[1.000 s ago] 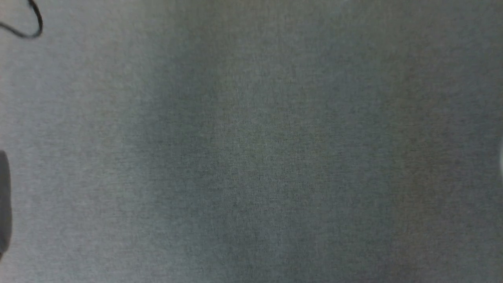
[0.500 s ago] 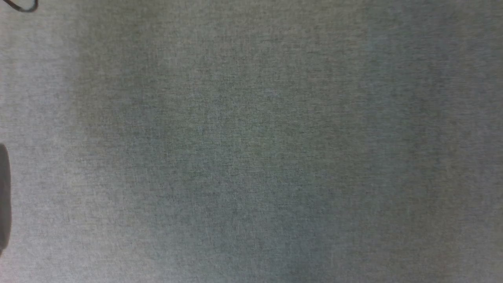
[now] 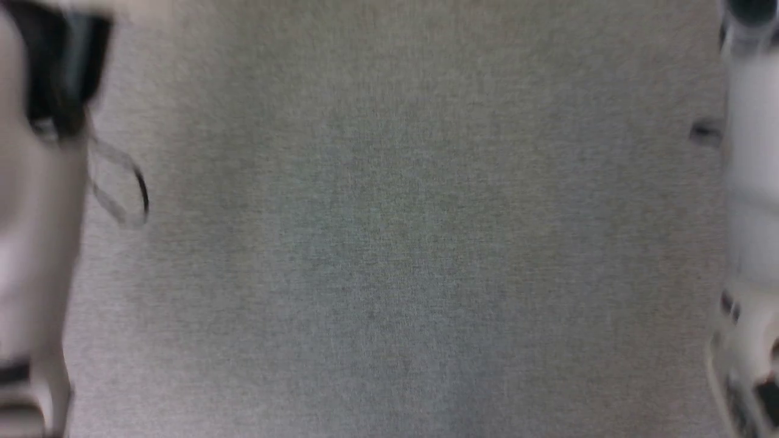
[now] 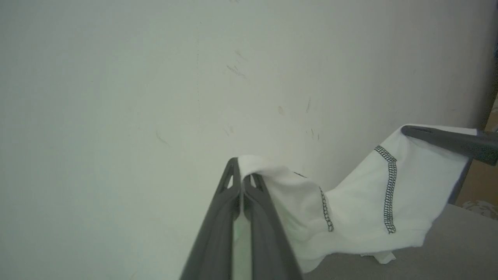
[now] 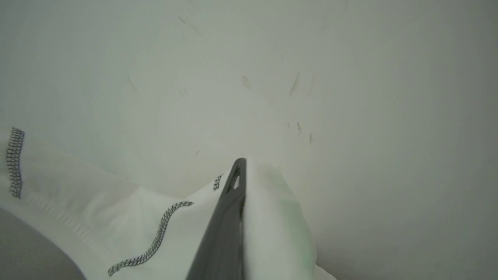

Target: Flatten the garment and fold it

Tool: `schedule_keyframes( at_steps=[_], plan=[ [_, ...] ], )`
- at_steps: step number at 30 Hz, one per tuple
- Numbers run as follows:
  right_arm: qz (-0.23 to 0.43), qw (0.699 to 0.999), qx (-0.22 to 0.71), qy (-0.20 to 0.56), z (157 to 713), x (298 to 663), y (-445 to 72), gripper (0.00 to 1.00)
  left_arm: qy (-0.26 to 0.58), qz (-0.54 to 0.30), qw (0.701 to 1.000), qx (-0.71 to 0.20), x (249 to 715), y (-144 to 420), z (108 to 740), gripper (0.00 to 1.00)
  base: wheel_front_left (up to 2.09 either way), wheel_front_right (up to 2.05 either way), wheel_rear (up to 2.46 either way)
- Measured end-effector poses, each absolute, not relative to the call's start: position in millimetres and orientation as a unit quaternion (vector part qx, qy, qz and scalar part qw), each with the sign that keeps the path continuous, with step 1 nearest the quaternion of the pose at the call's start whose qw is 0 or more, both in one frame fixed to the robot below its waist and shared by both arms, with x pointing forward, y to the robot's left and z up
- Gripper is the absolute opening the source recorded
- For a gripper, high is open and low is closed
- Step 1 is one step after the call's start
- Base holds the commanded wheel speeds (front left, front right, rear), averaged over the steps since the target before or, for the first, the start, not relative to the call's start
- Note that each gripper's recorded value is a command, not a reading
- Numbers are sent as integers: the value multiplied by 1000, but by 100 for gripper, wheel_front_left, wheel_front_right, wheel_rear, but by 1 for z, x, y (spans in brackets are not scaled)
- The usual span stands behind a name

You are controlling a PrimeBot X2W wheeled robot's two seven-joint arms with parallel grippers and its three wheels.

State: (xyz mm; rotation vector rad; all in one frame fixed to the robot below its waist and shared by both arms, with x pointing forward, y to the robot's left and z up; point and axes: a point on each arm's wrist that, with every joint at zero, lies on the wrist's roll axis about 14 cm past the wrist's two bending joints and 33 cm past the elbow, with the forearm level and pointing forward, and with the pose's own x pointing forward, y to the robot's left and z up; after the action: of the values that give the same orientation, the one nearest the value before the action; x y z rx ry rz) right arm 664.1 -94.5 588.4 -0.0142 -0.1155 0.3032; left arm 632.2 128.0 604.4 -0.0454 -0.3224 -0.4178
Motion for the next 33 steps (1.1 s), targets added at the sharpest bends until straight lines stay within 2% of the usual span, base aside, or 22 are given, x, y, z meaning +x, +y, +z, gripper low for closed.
schedule_keyframes(
  at_steps=[9, 15, 24, 33],
  plan=[
    [115, 992, 38, -26, 584, 556, -135, 0, -123, -202, 971, -40, 528, 124, 596, 0, 0, 0, 0],
    [80, 994, 66, 16, 561, 493, -161, 0, -59, -204, 976, -39, 463, 113, 565, 0, 0, 0, 0],
    [32, 990, 114, 80, 515, 420, -191, 0, 56, -186, 980, -44, 391, 110, 505, 0, 0, 0, 0],
    [21, 974, 141, 176, 461, 360, -189, 0, 178, -197, 963, -41, 336, 110, 454, 0, 0, 0, 0]
  ],
)
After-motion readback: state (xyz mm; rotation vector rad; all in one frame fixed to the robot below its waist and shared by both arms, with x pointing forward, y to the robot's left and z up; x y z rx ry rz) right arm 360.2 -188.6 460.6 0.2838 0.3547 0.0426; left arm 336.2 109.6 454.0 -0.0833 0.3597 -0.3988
